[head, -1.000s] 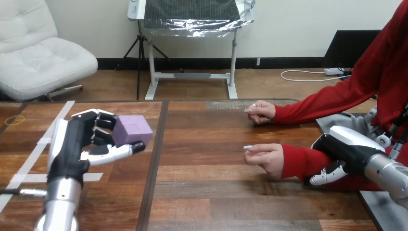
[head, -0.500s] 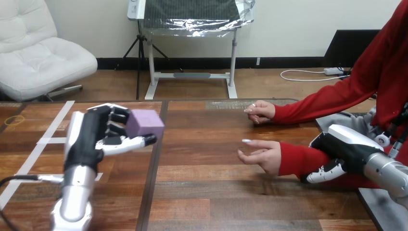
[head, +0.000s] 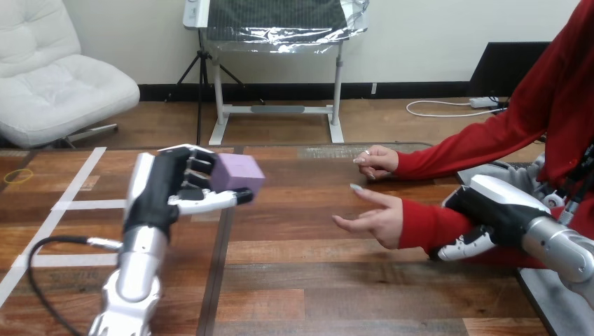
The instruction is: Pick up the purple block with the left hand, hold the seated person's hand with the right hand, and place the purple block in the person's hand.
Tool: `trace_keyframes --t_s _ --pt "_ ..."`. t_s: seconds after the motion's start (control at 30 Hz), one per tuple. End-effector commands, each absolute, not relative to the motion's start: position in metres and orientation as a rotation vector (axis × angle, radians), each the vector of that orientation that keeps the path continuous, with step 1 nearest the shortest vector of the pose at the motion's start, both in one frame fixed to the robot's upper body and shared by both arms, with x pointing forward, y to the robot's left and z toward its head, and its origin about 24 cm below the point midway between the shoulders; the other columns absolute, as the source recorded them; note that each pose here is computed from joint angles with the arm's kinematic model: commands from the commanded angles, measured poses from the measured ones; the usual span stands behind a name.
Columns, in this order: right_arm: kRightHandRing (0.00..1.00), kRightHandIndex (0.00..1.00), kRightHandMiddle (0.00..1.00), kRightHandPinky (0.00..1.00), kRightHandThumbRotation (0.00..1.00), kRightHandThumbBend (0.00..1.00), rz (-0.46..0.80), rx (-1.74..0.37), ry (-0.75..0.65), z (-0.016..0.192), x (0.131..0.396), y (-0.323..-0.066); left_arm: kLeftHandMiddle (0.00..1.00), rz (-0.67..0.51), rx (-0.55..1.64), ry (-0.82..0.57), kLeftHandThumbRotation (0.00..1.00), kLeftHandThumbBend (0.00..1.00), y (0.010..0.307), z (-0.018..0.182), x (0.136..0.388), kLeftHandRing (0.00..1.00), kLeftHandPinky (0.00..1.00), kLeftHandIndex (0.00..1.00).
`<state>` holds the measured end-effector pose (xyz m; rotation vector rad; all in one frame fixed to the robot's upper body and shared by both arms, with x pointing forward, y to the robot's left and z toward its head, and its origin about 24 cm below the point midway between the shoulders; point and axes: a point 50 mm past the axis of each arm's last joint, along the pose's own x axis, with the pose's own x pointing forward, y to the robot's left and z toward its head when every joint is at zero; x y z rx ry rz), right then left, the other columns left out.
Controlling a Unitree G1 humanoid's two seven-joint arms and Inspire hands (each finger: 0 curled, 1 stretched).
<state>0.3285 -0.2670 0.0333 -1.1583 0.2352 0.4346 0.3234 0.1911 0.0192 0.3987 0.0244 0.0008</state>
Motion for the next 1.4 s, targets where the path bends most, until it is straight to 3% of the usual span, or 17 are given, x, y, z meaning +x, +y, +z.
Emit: trace_keyframes --t_s 0.0,0.97,1.37 --pt "0.23 0.31 0.28 0.2 0.22 0.6 0.411 -1.085 -0.011 0.077 0.357 -0.232 0.45 -0.04 0.383 -0.144 0.0 0.63 0.163 0.066 0.358 0.43 0.39 0.45" --pt "0.26 0.32 0.31 0.24 0.31 0.64 0.419 -1.054 -0.076 0.085 0.365 -0.208 0.43 -0.138 0.362 -0.132 0.0 0.65 0.122 0.065 0.367 0.41 0.37 0.44" --pt "0.27 0.32 0.31 0.24 0.3 0.63 0.425 -1.049 -0.099 0.09 0.369 -0.201 0.43 -0.184 0.326 -0.109 0.0 0.66 0.107 0.064 0.368 0.41 0.36 0.43"
